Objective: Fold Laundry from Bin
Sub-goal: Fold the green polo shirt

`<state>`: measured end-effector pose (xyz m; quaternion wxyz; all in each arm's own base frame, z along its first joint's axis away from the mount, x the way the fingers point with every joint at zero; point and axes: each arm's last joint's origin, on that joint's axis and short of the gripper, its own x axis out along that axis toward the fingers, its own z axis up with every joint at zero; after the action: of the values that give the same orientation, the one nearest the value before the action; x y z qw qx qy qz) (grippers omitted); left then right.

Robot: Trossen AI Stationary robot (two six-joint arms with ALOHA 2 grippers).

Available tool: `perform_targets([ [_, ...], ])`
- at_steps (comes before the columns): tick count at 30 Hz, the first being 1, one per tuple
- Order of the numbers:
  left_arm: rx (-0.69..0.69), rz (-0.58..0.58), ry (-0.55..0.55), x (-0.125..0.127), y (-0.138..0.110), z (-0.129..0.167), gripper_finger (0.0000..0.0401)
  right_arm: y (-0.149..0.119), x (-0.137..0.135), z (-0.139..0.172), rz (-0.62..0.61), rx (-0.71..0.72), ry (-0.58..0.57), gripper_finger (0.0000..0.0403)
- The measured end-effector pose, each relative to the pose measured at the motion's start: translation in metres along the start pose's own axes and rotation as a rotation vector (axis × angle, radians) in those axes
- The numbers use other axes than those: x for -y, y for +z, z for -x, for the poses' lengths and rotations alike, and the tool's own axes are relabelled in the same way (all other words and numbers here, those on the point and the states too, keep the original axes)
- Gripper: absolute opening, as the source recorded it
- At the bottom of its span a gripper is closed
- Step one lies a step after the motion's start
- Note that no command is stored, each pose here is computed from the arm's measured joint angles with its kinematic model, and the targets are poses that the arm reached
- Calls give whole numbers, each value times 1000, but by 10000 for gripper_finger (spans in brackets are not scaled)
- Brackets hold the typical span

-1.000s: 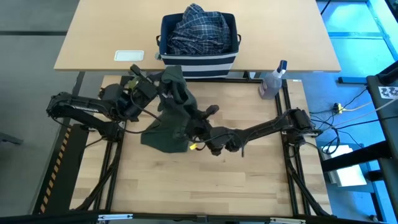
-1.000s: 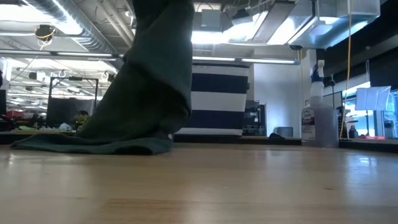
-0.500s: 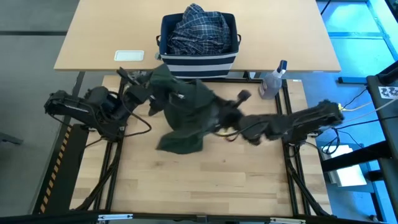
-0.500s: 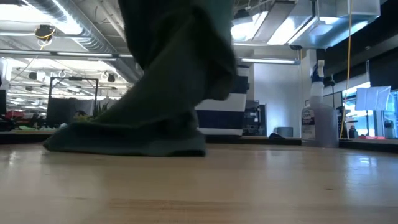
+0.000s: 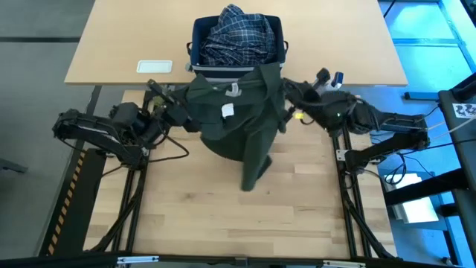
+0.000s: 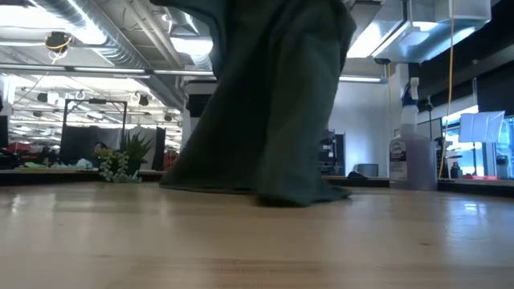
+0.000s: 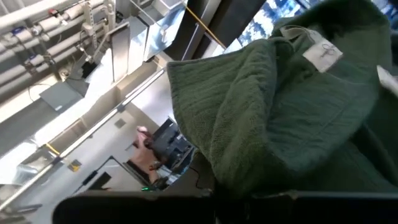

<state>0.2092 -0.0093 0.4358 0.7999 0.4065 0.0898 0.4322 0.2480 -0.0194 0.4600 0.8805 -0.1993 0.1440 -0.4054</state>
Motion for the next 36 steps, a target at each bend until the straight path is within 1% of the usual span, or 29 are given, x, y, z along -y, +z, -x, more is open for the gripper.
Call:
perform_targets([
  [5,-26,-59,34,-4,-7,-11,0,-3,18,-19,14,21,-16,0],
  [11,-49,-82,75,-10,-17,-24,0,-4,35,-33,65,44,-67,0],
  [15,-27,-118,100,-23,-14,-29,0,-2,47,-35,85,57,-79,0],
  [18,-10,-95,133,-39,-6,-30,0,6,61,-30,78,70,-112,0],
  [20,10,-79,148,-51,0,-30,0,15,68,-24,81,107,-111,0],
  [21,9,-89,140,-54,2,-30,0,16,70,-22,97,104,-112,0],
  [25,61,-104,94,-68,13,-27,0,27,80,-15,93,149,-114,0],
  [27,68,-111,81,-71,16,-26,0,28,83,-13,105,140,-107,0],
  [31,63,-156,35,-70,19,-25,0,26,84,-9,141,104,-81,0],
  [36,29,-259,-36,-61,17,-23,0,12,78,-9,240,-16,-14,0],
])
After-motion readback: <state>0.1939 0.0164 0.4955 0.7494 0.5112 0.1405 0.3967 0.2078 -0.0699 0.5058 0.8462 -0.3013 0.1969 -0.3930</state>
